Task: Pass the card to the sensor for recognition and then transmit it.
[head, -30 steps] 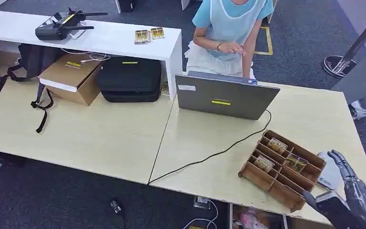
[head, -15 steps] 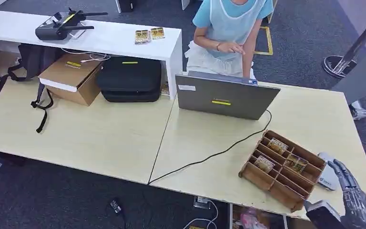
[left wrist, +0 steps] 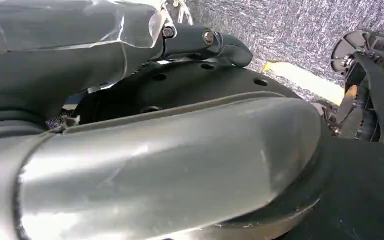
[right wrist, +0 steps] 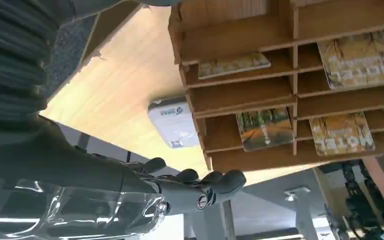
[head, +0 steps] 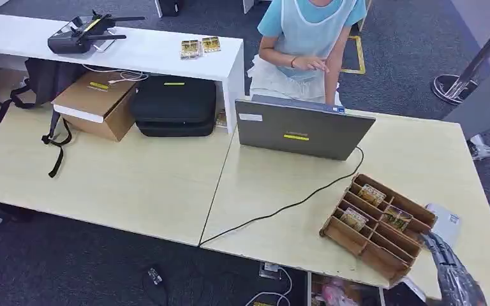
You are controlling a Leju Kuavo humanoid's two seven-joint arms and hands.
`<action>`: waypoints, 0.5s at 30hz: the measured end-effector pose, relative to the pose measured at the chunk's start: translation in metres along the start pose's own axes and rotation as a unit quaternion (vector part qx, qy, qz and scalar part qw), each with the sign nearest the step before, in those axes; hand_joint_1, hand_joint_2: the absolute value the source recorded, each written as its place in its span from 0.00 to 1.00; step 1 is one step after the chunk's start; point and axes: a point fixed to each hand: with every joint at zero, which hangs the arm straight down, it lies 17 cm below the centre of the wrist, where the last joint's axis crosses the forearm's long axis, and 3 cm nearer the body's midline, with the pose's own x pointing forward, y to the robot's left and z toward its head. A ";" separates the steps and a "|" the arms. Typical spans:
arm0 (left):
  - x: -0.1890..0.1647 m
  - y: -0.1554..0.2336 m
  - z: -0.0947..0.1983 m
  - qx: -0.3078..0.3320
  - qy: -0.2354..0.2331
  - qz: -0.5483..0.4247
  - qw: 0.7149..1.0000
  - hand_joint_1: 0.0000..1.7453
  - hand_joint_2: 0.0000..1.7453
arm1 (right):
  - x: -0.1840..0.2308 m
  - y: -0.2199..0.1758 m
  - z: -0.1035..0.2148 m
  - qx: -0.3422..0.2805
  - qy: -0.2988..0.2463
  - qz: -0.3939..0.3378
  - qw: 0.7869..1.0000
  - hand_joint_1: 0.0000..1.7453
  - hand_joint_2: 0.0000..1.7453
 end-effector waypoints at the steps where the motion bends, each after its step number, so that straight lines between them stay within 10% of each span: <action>1: 0.000 0.000 0.000 -0.001 0.000 0.000 1.000 0.00 0.00 | 0.002 0.005 0.000 0.006 0.000 0.001 1.000 0.00 1.00; 15: 0.000 -0.001 0.000 -0.003 0.000 0.006 1.000 0.00 0.00 | 0.007 0.042 -0.013 0.046 -0.005 0.013 0.999 0.00 1.00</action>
